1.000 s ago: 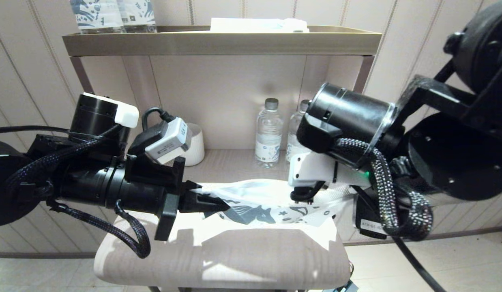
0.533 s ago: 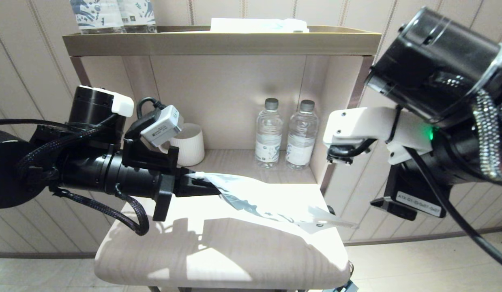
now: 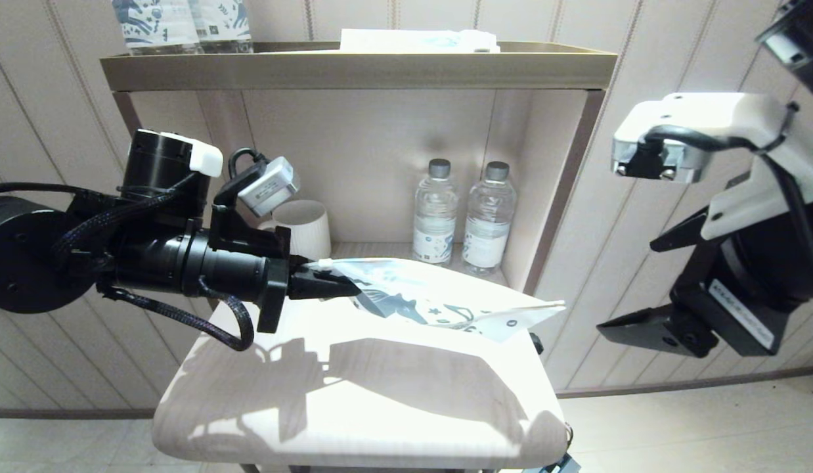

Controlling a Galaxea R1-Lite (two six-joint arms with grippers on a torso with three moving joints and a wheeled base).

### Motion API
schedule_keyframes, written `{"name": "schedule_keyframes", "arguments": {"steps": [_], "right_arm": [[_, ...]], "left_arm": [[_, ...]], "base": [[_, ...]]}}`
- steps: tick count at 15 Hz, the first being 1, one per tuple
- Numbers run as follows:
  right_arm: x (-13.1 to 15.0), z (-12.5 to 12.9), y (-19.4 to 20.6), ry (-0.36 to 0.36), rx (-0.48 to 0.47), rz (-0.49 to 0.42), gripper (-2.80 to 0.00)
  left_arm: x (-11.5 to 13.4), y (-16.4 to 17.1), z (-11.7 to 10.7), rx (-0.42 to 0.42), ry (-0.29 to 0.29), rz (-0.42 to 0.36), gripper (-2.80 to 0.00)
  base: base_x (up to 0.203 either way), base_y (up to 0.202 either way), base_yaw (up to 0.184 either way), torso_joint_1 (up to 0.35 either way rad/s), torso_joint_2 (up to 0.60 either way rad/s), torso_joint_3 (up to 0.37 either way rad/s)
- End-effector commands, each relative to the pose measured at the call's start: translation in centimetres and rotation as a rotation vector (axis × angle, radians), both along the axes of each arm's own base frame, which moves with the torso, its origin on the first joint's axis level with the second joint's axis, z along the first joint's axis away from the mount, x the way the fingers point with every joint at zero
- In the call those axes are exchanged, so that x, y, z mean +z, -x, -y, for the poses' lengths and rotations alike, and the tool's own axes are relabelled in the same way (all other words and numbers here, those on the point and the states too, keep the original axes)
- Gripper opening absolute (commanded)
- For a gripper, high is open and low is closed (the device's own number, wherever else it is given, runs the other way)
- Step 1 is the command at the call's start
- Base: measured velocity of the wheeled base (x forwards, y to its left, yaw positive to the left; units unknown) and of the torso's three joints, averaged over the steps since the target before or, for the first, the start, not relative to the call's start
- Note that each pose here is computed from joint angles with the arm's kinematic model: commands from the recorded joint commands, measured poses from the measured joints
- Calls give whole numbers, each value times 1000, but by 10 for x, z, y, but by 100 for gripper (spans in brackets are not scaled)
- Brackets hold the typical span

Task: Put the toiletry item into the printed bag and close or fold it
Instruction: Close the strorage bag and place it on the desk

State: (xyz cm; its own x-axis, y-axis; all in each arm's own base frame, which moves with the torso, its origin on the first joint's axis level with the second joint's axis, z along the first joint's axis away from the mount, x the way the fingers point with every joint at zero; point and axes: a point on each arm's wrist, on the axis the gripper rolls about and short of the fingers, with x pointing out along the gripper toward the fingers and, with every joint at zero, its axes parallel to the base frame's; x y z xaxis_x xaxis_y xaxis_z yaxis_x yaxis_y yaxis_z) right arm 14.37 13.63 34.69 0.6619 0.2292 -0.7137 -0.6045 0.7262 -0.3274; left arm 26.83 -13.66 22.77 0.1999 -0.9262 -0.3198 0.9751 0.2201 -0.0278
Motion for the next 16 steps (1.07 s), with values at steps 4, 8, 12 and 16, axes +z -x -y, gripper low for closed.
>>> {"name": "schedule_keyframes", "arguments": {"steps": [4,8,12,16], "right_arm": [[-29,11,6,-122,71,18,0],[-71,2,-24,-221,139,106,0],[-77,4,-43,-234,226,108,0],[-85,-6,-55,-217,248,91,0]], "left_arm": [[0,-13,5,29,18,-68,-280],[-1,-16,7,32,13,-77,-280],[-3,-17,7,32,10,-84,-280],[-3,-16,6,32,11,-84,-280]], "base": [[0,0,0,0,0,0],[0,0,0,0,0,0],[0,0,0,0,0,0],[0,0,0,0,0,0]]}}
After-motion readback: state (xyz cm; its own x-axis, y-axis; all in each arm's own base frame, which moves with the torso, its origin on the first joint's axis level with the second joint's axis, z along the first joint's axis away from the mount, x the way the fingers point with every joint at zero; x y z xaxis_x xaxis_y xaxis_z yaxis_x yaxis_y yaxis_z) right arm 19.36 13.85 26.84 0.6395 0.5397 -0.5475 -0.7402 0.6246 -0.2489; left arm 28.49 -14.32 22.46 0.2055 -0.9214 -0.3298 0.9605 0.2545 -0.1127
